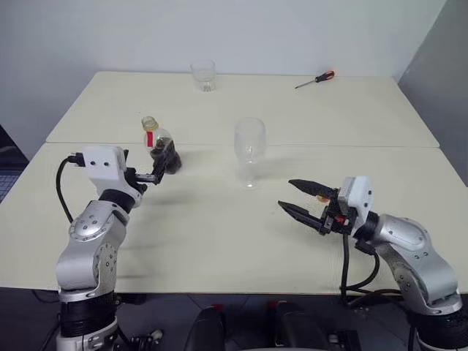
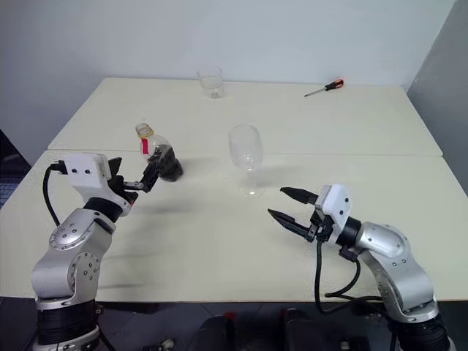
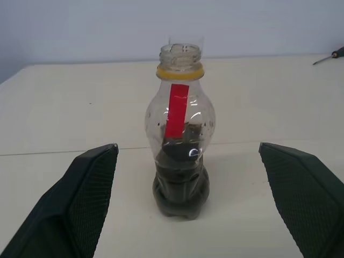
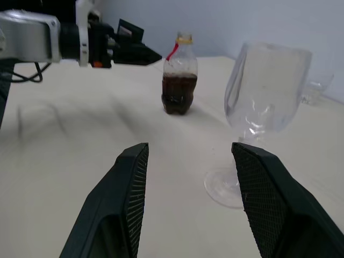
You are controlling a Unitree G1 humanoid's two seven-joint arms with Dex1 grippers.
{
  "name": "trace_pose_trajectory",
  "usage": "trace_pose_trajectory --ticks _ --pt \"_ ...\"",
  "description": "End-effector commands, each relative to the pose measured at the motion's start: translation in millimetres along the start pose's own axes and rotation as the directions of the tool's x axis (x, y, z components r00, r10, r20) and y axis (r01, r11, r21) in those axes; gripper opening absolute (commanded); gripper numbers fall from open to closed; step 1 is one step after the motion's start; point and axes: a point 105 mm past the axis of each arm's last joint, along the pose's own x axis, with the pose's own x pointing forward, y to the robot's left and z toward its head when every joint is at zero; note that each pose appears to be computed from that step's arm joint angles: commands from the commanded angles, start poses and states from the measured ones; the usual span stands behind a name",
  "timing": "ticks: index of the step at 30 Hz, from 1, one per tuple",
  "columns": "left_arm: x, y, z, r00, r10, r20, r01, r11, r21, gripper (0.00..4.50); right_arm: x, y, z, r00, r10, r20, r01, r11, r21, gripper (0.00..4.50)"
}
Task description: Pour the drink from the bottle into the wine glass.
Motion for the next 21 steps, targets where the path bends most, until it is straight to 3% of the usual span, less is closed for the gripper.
trace_pose_trajectory --ticks 1,10,21 --pt "3.4 6.0 4.5 0.998 0.037 0.046 -0.038 0.999 0.026 4.50 2.8 0.3 27.4 0.996 0.013 0.094 -0.009 0.999 -0.044 2.62" --pt "22.2 14.2 -8.9 0.997 0.064 0.052 -0.065 0.997 0.028 4.50 9.8 11.2 43.0 0.987 0.069 0.148 -0.064 0.997 -0.040 2.62" --pt "47.8 0.8 -22.6 0.999 -0.036 0.037 0.036 0.999 0.000 4.50 14.4 2.7 44.6 0.990 0.024 0.141 -0.023 1.000 -0.009 2.62"
